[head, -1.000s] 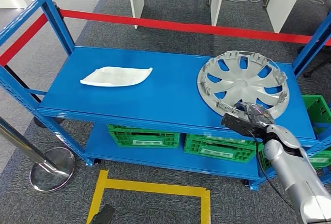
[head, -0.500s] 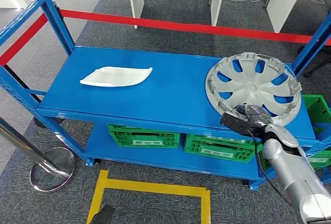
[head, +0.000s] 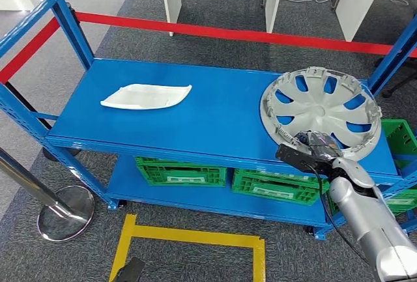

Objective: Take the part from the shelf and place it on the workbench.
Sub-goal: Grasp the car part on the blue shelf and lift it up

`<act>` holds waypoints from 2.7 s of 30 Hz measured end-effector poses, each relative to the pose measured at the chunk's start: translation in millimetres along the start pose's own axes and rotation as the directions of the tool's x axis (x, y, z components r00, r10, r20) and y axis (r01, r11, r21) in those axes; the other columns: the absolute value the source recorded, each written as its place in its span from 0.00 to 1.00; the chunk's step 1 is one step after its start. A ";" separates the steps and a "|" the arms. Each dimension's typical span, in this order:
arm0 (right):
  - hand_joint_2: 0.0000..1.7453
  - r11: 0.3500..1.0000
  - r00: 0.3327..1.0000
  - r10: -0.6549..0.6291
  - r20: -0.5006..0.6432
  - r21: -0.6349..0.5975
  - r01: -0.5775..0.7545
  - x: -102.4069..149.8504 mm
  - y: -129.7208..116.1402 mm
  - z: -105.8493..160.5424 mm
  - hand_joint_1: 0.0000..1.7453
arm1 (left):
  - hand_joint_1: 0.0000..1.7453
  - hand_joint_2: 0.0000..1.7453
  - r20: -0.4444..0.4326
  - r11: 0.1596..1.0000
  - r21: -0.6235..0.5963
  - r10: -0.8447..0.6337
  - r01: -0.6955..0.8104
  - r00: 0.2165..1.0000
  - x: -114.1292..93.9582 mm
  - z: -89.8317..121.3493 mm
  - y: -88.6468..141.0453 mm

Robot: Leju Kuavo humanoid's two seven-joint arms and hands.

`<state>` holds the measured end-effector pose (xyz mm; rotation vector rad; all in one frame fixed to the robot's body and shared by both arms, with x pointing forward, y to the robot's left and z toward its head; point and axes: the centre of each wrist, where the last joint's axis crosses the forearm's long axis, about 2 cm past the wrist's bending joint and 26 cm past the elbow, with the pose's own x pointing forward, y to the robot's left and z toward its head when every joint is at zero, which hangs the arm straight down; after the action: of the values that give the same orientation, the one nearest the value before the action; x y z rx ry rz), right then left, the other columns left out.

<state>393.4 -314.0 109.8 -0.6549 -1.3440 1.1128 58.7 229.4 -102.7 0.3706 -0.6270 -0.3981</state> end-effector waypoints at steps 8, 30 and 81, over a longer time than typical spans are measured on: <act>1.00 1.000 0.999 -0.016 0.031 -0.012 0.016 0.4 4.8 3.1 1.00 | 0.00 0.50 0.040 1.000 0.007 0.010 -0.010 0.999 -0.4 -0.1 0.4; 1.00 0.999 0.997 -0.021 0.075 -0.031 0.023 5.5 8.1 7.9 1.00 | 0.00 1.00 0.055 0.999 -0.009 0.039 -0.039 0.998 -4.5 -2.1 5.6; 1.00 0.778 0.914 0.244 0.323 -0.628 0.015 96.8 -13.6 41.5 1.00 | 0.00 1.00 -0.017 0.998 0.044 0.046 -0.045 0.999 2.6 -1.6 1.4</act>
<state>344.3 -241.3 169.7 -1.0461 -2.0852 0.9101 62.0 229.7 -102.0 0.4006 -0.6262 -0.3379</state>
